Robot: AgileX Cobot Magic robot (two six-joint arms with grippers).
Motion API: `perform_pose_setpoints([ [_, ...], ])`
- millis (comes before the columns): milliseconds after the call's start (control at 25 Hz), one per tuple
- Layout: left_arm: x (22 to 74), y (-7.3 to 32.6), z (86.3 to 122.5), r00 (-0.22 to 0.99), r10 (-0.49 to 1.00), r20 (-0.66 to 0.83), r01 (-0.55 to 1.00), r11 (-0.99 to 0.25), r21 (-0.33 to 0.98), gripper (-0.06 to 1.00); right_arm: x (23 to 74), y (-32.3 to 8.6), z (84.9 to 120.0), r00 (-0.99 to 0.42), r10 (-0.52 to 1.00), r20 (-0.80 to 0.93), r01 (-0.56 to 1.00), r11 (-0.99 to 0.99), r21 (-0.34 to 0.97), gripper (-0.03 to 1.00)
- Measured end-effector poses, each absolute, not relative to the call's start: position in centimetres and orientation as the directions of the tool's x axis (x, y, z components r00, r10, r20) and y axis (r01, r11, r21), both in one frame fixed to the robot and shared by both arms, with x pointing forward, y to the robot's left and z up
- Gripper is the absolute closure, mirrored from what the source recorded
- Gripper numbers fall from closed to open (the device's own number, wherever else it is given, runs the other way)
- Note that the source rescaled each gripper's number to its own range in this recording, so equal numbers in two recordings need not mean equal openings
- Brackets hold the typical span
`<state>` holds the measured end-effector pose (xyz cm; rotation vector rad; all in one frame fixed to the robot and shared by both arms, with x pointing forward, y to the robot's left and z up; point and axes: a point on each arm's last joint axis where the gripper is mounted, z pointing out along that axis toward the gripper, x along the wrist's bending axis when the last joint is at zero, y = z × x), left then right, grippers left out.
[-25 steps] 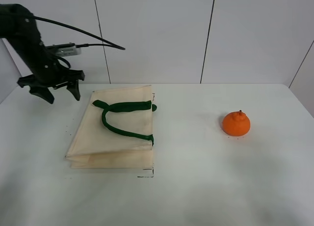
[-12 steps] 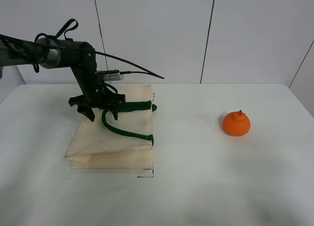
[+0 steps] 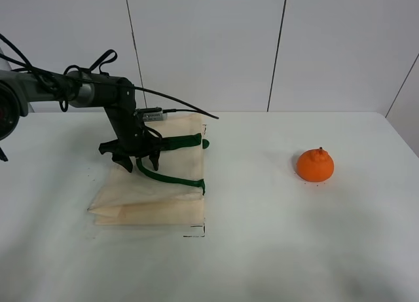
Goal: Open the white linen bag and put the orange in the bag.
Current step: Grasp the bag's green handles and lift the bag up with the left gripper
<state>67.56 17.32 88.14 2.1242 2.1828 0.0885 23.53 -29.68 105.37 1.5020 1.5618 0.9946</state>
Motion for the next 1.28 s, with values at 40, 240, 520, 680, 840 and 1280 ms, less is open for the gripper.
perform_pose_setpoints([
  [40, 67.5, 17.3, 88.1, -0.026, 0.999, -0.027, 0.994, 0.028, 0.106, 0.27, 23.5, -29.7, 105.4, -0.041, 0.999, 0.004, 0.426, 0.014, 0.905, -0.03],
  [240, 67.5, 17.4, 88.1, -0.055, 0.998, -0.024, 0.994, 0.057, 0.098, 0.93, 23.5, -29.7, 105.4, -0.041, 0.999, 0.004, 0.426, 0.014, 0.905, -0.03],
  [520, 67.6, 17.4, 92.2, -0.070, 0.997, -0.022, 0.993, 0.071, 0.095, 0.94, 23.5, -29.7, 105.4, -0.041, 0.999, 0.004, 0.426, 0.014, 0.905, -0.03],
  [680, 67.5, 17.4, 99.4, -0.057, 0.997, -0.056, 0.980, 0.066, 0.188, 0.94, 23.5, -29.7, 105.4, -0.041, 0.999, 0.004, 0.426, 0.014, 0.905, -0.03],
  [840, 66.4, 17.5, 107.0, -0.003, 0.994, -0.110, 0.949, 0.038, 0.312, 0.94, 23.5, -29.7, 105.4, -0.041, 0.999, 0.004, 0.426, 0.014, 0.905, -0.03],
  [1280, 63.0, 18.3, 117.5, 0.076, 0.982, -0.175, 0.855, 0.026, 0.518, 0.94, 27.9, -29.6, 107.5, -0.042, 0.999, 0.011, 0.547, 0.014, 0.837, -0.03],
])
